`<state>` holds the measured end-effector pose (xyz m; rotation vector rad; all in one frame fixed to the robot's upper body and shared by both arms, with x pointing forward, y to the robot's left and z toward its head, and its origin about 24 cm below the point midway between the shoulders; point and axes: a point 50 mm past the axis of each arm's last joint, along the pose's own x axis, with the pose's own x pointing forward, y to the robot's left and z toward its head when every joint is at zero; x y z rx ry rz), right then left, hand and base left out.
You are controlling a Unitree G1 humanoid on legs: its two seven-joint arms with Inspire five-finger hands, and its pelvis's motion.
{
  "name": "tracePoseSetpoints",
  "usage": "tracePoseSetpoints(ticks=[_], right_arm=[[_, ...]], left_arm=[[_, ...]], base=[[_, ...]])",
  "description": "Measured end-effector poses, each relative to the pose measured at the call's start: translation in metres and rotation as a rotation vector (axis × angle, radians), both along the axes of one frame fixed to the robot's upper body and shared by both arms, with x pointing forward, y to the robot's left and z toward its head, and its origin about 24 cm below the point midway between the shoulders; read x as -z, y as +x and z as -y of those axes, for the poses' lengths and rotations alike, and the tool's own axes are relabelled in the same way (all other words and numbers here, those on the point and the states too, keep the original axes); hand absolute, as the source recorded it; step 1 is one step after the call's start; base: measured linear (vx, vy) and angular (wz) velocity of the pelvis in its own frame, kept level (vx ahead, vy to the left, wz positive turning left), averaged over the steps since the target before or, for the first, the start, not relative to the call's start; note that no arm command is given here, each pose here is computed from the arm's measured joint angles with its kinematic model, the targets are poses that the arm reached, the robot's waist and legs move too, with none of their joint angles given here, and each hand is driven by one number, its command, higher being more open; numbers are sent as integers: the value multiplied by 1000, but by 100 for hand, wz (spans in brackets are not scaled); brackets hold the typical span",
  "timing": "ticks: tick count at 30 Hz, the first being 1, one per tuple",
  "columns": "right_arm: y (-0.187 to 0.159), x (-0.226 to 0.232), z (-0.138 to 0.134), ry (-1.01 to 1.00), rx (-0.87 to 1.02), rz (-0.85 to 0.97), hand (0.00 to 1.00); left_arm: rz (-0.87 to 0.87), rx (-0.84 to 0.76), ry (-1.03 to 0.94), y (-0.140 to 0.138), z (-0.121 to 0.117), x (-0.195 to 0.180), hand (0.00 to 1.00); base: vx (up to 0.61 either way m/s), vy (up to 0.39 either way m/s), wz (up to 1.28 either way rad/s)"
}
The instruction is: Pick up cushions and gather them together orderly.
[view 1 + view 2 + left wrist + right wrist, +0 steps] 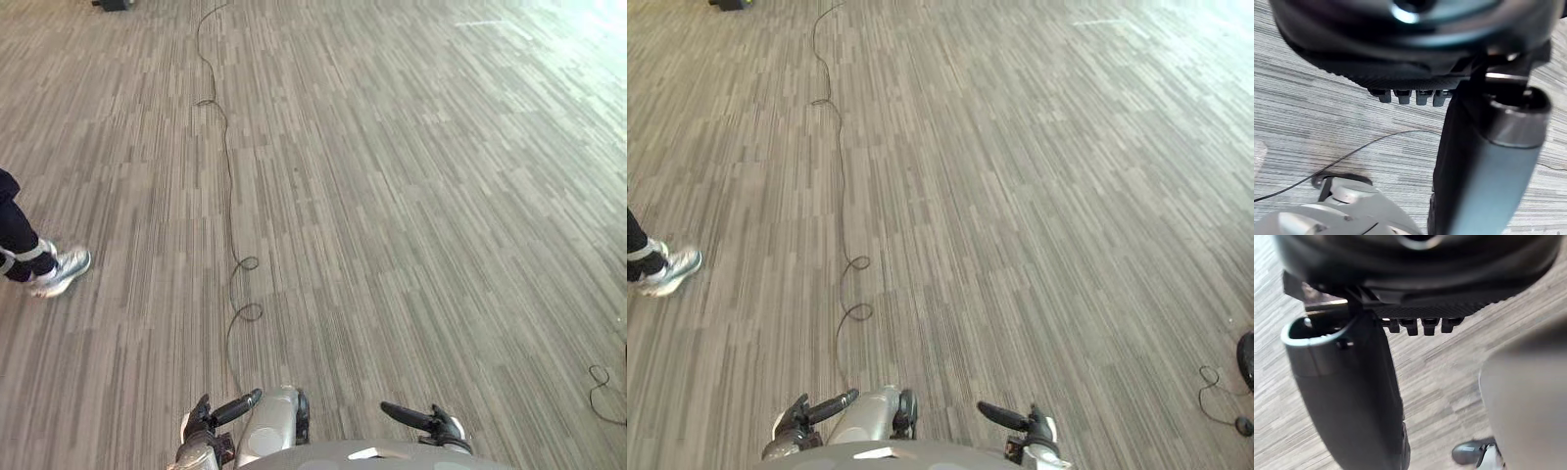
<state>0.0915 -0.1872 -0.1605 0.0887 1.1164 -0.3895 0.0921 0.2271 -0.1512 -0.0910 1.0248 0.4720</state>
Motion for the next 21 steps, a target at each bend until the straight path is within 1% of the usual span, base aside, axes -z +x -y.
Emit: tracePoseSetpoints(ticks=[4, 6, 8, 9, 11, 12, 14, 18, 21], right_arm=[[13, -7, 6, -22, 25, 81, 100], [22, -10, 5, -17, 37, 117, 100], [24, -11, 5, -12, 45, 125, 100], [29, -12, 4, -6, 49, 132, 100], [31, -12, 4, -5, 45, 130, 100], [39, -14, 9, -18, 27, 142, 100], [42, -16, 13, -40, 3, 145, 100], [42, -16, 20, -69, -22, 124, 100], [39, -11, 5, -47, -84, 89, 100]], left_arm=[[21, 29, -18, 14, 11, -1, 100], [22, 43, -60, 20, 26, 2, 100], [17, 56, -68, 22, 27, 2, 100], [23, 69, -68, 27, 31, 1, 100], [17, 91, -75, 29, 36, 2, 100], [4, 96, -96, 27, 45, 5, 100], [16, 102, -119, 31, 53, 4, 100], [14, 64, -126, 27, 50, 5, 100], [97, 68, -74, 41, 35, -6, 100]], base=[[403, 51, 23], [525, -66, 20], [494, -94, 25], [556, -155, 62], [543, -193, 62], [506, -195, 38], [698, -236, 31], [621, -158, -28], [568, -66, -59]])
